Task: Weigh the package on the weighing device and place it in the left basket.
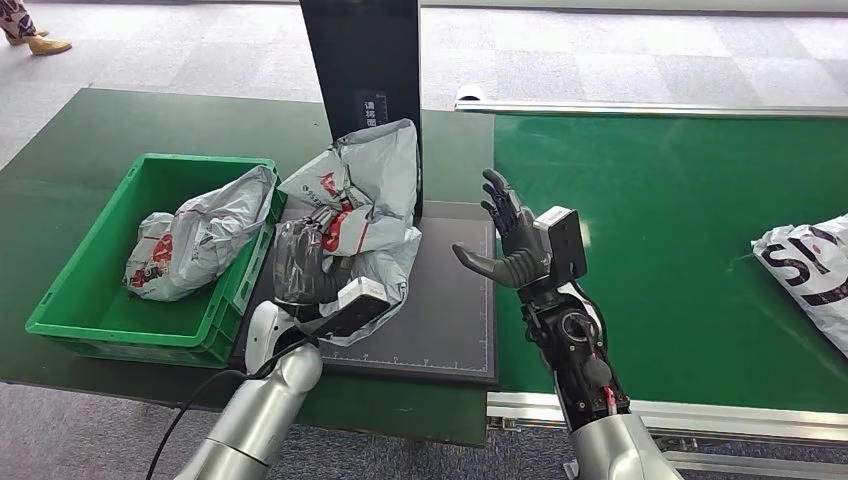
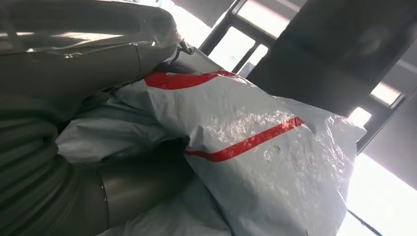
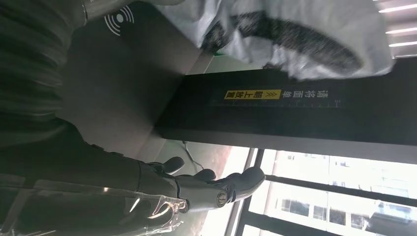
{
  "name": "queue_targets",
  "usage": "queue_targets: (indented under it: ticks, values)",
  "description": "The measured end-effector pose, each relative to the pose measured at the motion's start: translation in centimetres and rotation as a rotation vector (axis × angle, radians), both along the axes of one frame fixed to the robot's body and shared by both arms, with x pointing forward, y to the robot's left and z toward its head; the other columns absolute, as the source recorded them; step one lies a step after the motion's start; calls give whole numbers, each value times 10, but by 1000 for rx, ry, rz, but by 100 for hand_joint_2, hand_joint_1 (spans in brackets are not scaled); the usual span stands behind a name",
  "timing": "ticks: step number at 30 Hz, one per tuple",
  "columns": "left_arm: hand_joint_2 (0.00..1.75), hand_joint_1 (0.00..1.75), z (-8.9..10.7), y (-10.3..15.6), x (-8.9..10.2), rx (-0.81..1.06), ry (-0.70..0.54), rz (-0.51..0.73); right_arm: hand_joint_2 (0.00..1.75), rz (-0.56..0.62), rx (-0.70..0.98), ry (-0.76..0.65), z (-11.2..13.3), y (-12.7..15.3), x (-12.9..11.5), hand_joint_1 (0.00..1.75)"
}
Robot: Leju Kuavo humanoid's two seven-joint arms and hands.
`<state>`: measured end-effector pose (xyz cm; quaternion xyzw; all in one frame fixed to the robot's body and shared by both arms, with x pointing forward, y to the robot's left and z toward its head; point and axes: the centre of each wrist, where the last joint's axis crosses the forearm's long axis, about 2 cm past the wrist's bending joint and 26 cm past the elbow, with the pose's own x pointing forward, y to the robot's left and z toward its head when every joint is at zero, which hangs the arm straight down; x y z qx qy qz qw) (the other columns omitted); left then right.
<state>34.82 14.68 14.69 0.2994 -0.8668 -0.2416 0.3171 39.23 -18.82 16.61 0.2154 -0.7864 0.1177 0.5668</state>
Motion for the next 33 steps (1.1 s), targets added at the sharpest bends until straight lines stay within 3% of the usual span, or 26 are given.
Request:
queue_targets:
  ticks: [5,10,21,33]
  values:
    - [175,175,22,12,-12,-57,-145,32,175,-52,-74,12,-2,-4,1,0]
    - [175,175,42,28,-19,-114,-176,145,175,-279,-432,-14,-9,-7,2,0]
    - [175,175,44,100,-2,-182,-107,402,175,-229,-565,18,-27,-16,-6,0]
    - [175,175,41,114,2,-169,-97,433,175,-224,-573,25,-30,-19,-8,0]
